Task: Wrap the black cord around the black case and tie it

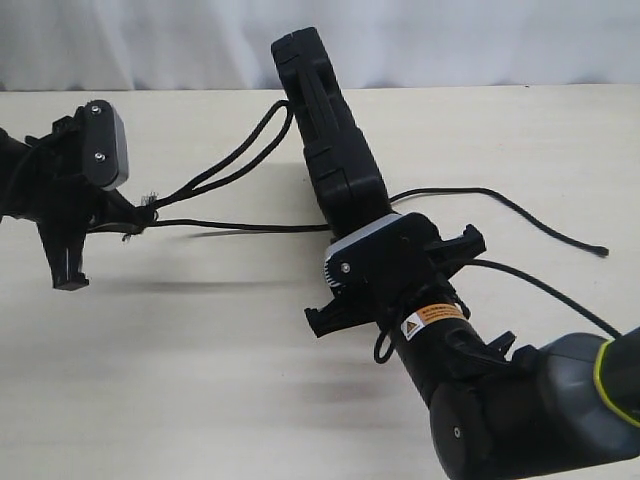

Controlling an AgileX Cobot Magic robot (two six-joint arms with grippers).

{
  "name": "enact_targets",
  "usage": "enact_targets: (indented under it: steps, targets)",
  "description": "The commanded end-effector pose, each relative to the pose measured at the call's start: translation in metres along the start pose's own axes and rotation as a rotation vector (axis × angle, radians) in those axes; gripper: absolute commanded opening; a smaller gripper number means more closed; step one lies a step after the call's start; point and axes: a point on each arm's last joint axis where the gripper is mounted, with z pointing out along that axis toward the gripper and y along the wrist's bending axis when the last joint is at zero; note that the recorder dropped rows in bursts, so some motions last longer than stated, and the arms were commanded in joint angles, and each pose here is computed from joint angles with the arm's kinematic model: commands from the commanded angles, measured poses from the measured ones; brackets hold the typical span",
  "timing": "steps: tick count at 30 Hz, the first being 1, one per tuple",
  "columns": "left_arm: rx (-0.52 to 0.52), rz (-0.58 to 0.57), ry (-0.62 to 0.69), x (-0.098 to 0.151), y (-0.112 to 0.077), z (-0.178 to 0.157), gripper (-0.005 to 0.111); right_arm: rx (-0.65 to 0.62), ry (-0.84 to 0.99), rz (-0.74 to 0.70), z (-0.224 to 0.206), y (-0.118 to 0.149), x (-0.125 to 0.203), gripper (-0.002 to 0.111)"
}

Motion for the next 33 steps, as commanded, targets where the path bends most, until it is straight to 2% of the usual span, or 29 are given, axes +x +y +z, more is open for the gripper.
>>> enact_targets:
  steps: [1,14,24,29,33]
  targets:
    - [-0.018,-0.078,-0.016,-0.005,0.008,-0.003,0.0,-0.017,0.022,0.002,0.0,0.0,0.003,0.004]
    - [0.12,-0.123,-0.083,-0.015,0.001,-0.006,0.0,-0.015,0.02,0.003,0.0,0.0,0.002,0.004]
    - [0.189,-0.183,-0.098,-0.016,-0.004,-0.006,0.0,-0.027,0.007,0.003,0.0,0.001,0.001,0.004]
    - [0.308,-0.232,-0.118,-0.019,-0.002,0.003,0.0,-0.026,0.005,0.003,0.0,0.001,0.001,0.004]
    - [0.332,-0.255,-0.137,-0.024,0.002,0.001,0.0,-0.026,0.005,0.003,0.0,0.001,0.001,0.004]
